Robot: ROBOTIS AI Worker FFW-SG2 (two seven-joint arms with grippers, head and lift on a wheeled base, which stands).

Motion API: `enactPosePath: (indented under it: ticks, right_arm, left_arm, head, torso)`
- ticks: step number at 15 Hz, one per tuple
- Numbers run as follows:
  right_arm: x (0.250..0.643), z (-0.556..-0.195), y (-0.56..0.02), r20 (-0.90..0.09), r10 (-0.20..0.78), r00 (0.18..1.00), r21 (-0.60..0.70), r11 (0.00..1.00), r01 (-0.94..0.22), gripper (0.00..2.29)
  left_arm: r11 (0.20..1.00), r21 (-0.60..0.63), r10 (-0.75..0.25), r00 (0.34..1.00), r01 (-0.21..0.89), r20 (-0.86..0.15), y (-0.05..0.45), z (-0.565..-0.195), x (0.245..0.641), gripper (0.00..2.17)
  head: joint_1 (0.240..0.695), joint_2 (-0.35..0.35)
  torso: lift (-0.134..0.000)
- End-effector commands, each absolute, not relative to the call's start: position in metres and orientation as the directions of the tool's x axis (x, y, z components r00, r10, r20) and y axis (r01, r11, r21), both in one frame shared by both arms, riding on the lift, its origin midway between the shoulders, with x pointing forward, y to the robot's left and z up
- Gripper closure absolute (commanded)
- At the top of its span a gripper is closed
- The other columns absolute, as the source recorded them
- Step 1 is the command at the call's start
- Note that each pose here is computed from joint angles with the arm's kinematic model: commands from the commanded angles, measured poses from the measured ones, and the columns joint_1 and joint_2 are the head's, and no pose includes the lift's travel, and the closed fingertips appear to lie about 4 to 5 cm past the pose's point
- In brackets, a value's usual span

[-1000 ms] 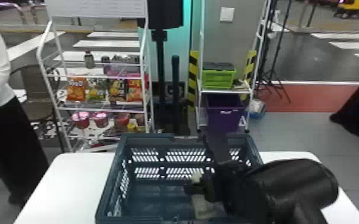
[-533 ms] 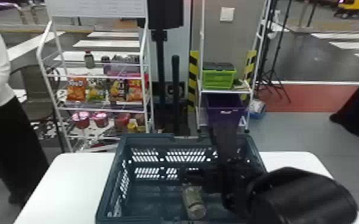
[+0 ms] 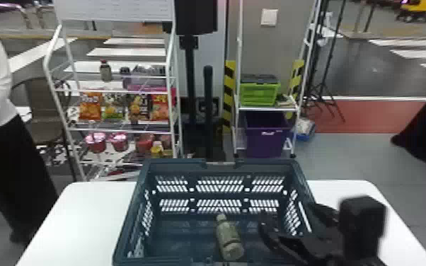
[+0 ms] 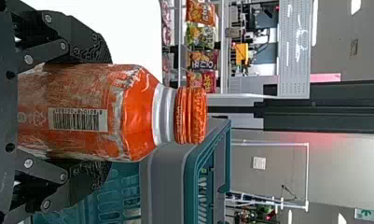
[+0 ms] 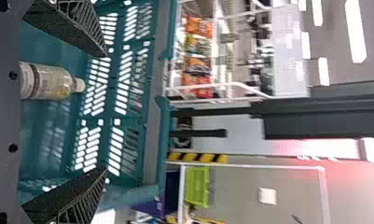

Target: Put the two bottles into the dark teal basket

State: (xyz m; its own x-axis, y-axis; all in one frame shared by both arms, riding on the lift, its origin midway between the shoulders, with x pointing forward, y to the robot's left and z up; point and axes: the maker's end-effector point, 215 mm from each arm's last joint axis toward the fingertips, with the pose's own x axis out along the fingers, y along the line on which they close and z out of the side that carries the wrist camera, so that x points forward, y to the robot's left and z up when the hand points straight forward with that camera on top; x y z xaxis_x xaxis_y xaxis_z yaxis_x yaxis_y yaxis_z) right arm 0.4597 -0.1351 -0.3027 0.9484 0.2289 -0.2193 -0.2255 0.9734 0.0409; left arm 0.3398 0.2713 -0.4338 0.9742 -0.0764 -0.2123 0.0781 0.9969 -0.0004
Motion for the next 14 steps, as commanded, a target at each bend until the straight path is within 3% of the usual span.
enactPosePath:
  ticks: [1,3,5,10,14]
  right_arm:
    - [0.418,-0.279,-0.158,-0.077,0.199,0.977,0.061,0.979,-0.195,0.01]
    - [0.382,-0.269,-0.179,0.032,0.156,0.987,0.084,0.984,-0.158,0.01]
    - [0.354,-0.284,-0.187,0.047,0.133,0.990,0.113,0.984,-0.138,0.02]
    - [0.321,-0.345,-0.190,-0.061,0.113,0.992,0.142,0.984,-0.103,0.03]
    - [0.308,-0.362,-0.195,-0.086,0.108,0.990,0.146,0.985,-0.095,0.03]
  left_arm:
    - [0.998,0.000,-0.067,0.977,0.069,-0.204,0.274,-0.428,0.341,2.15]
    - [0.998,0.002,-0.055,0.979,0.057,-0.195,0.278,-0.423,0.341,2.15]
    - [0.999,0.003,-0.034,0.982,0.036,-0.185,0.286,-0.418,0.342,2.15]
    - [1.000,0.005,-0.007,0.985,0.008,-0.172,0.296,-0.403,0.347,2.15]
    - [1.000,0.014,0.018,0.987,-0.016,-0.161,0.307,-0.375,0.356,2.15]
  head:
    - [0.499,0.000]
    - [0.499,0.000]
    - [0.499,0.000]
    - [0.499,0.000]
    - [0.499,0.000]
  torso:
    - [0.000]
    - [0.000]
    - [0.000]
    - [0.000]
    - [0.000]
